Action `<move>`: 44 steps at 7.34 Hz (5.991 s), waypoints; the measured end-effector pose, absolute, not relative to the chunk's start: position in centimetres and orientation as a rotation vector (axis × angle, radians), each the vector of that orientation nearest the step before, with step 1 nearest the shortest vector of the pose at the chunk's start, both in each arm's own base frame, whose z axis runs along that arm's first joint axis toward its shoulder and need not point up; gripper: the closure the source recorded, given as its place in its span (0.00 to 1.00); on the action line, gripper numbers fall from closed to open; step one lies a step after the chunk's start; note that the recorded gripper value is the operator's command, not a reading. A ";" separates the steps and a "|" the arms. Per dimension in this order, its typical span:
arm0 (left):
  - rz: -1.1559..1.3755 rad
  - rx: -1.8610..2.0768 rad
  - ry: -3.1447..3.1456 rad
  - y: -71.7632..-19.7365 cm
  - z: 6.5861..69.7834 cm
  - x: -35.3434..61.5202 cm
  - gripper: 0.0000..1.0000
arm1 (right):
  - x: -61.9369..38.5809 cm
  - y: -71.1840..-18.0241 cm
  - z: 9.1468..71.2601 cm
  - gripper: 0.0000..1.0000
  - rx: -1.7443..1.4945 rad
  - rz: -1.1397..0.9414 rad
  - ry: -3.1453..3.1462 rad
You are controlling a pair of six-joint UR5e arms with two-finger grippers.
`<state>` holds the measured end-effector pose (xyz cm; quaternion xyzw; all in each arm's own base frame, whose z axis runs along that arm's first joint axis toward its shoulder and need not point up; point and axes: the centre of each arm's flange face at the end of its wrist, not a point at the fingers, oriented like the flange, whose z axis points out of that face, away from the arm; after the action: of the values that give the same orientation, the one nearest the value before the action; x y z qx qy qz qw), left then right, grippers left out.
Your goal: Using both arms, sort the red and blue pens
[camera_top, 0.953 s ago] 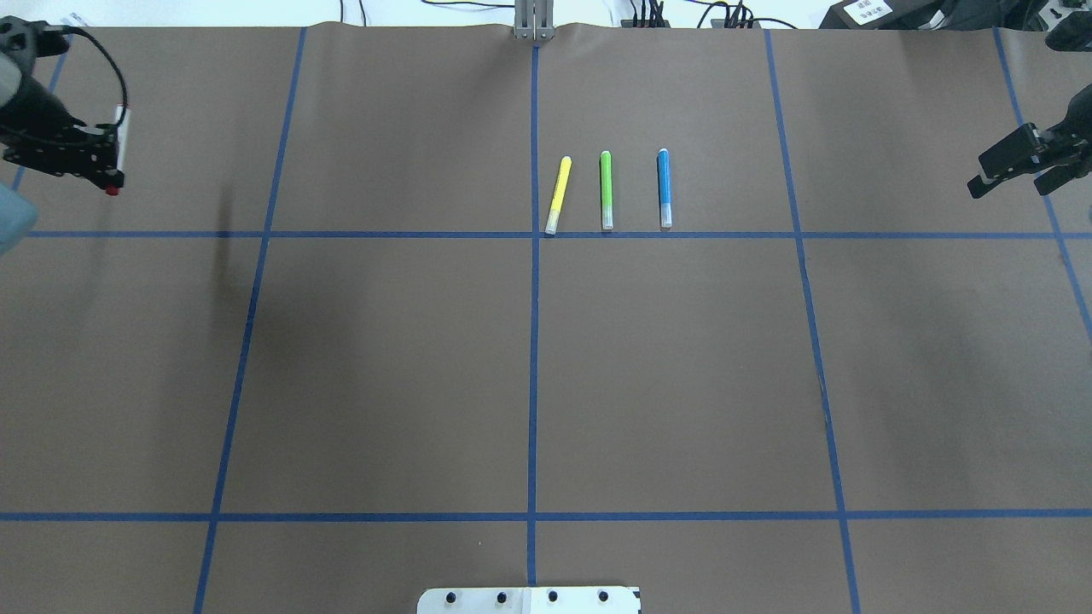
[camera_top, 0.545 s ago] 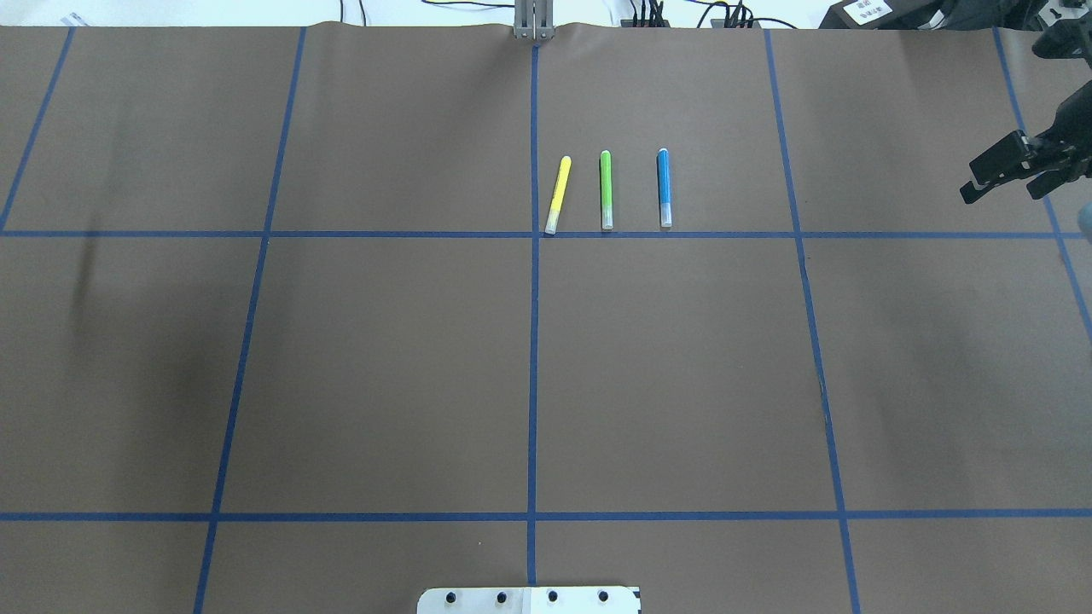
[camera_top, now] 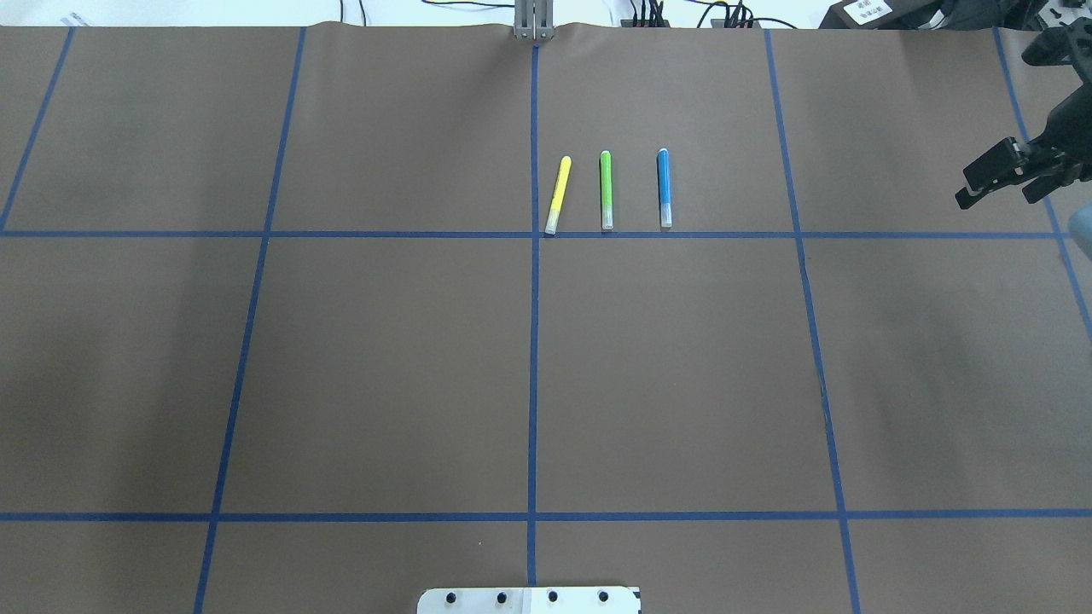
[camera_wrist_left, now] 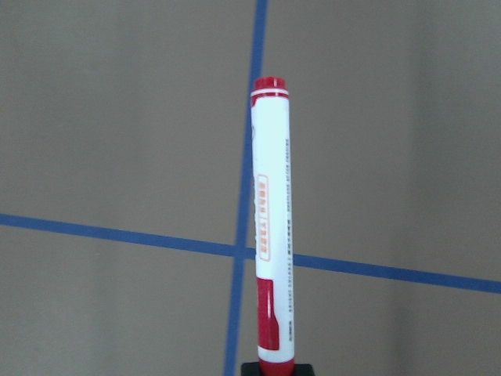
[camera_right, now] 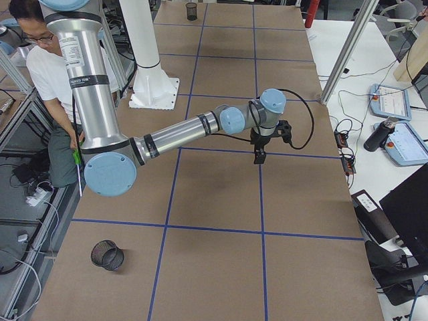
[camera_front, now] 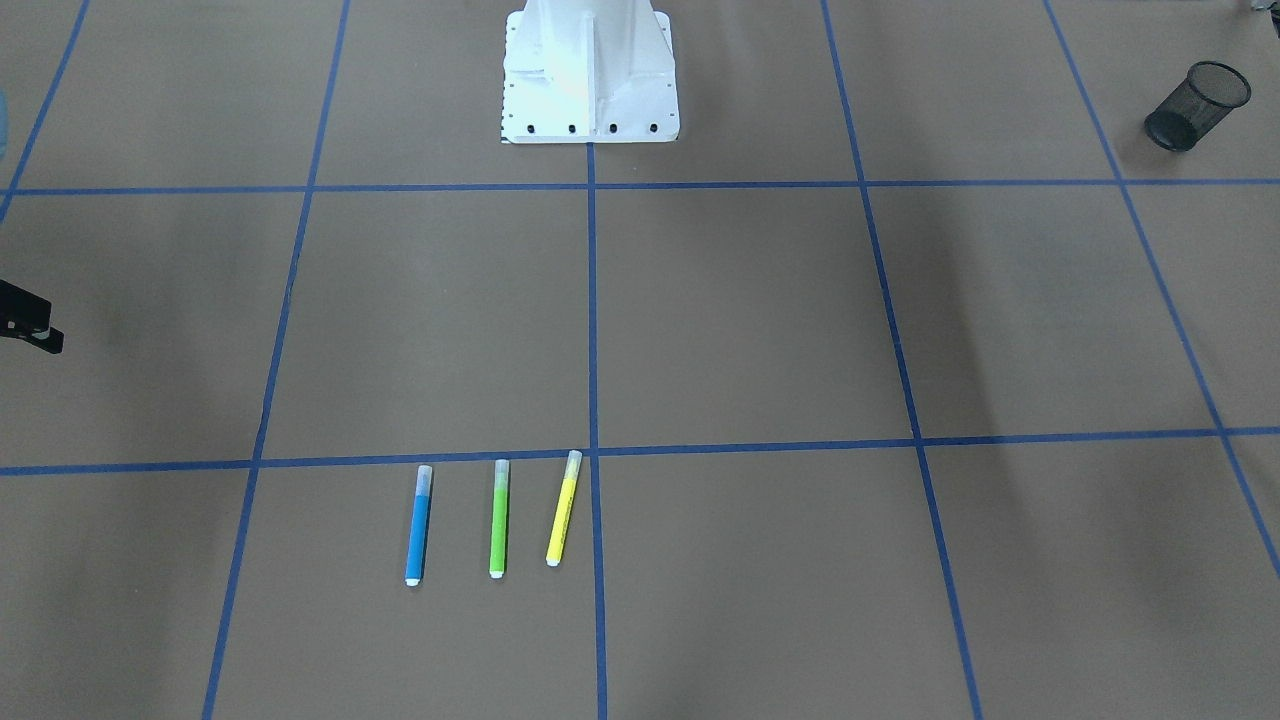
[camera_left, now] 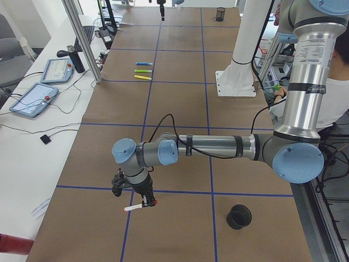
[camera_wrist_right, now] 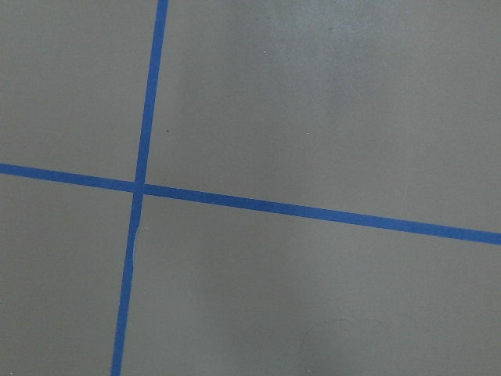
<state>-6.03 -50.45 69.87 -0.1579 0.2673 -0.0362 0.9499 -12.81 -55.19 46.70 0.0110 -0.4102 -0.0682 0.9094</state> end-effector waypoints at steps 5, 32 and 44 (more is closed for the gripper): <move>-0.188 -0.785 0.768 -40.1 70.4 -10.4 1.00 | -16.1 -54.5 47.0 0.00 -0.012 -0.170 -0.831; -0.401 -1.207 0.979 -20.5 81.9 -9.0 0.00 | -20.0 -54.5 42.6 0.01 -0.018 -0.134 -0.853; -0.073 -0.176 1.035 -51.0 69.4 -9.5 0.00 | -27.8 -59.0 34.1 0.01 0.088 -0.109 -0.785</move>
<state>-9.53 -50.99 69.36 -0.0842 0.4940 -0.0346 0.8647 -27.79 -58.98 34.06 0.0427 -0.3823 -0.0531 0.9215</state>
